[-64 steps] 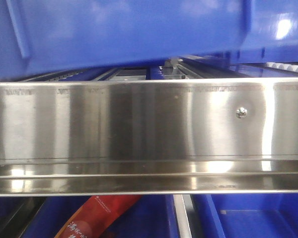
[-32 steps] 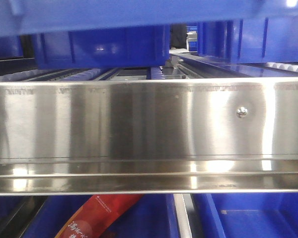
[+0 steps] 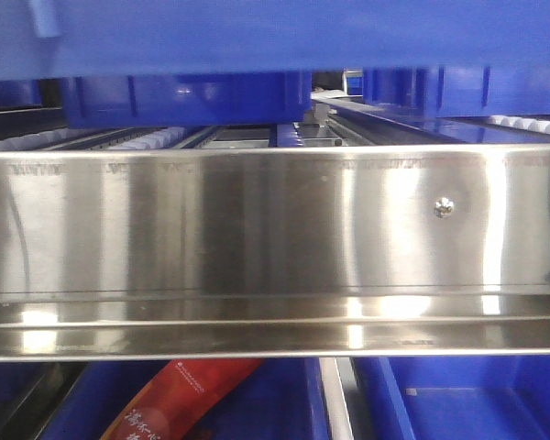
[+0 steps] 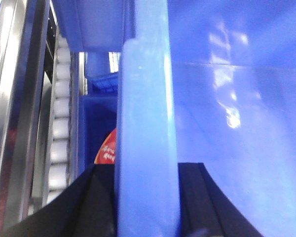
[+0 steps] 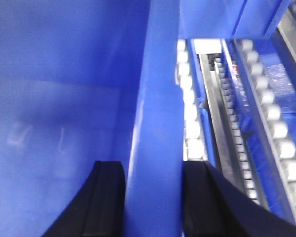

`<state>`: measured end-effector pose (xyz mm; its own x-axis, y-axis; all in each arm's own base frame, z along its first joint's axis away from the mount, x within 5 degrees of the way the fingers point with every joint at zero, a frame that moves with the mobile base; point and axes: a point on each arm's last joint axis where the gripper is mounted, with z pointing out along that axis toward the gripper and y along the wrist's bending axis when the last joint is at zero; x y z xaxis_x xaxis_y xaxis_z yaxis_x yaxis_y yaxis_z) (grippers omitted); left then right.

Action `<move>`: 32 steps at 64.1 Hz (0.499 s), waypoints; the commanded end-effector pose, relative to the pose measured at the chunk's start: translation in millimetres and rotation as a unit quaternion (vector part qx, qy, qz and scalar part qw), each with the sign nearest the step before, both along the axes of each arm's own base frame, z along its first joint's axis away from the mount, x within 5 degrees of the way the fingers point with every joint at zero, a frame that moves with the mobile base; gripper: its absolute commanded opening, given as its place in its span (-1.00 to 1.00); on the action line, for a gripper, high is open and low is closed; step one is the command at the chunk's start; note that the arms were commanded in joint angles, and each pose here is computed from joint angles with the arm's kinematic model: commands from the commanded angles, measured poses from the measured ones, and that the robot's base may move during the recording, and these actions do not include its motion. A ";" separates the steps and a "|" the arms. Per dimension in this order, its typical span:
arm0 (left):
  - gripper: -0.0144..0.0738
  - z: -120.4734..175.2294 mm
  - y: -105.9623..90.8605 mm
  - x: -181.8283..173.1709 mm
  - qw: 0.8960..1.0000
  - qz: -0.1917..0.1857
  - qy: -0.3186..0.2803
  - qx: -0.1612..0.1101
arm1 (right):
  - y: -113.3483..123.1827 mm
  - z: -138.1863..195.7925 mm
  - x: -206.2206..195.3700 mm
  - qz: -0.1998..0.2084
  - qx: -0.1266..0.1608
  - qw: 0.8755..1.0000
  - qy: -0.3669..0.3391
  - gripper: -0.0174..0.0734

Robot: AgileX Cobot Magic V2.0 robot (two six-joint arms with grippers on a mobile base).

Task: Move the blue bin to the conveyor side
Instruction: 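Lift the blue bin up off the roller shelf with both grippers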

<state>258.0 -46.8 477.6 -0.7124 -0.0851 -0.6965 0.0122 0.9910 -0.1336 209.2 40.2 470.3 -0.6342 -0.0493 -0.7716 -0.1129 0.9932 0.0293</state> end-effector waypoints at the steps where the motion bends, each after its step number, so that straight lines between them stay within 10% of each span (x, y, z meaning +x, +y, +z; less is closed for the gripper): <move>1: -0.71 21.1 0.5 -17.2 0.998 -0.002 -0.061 -0.022 | 1.1 19.2 -11.1 0.019 0.025 0.995 -0.093 -0.81; 32: -0.71 19.3 9.5 -57.5 0.997 0.006 -0.069 -0.025 | 4.0 22.5 -15.5 0.029 0.049 0.993 -0.100 -0.81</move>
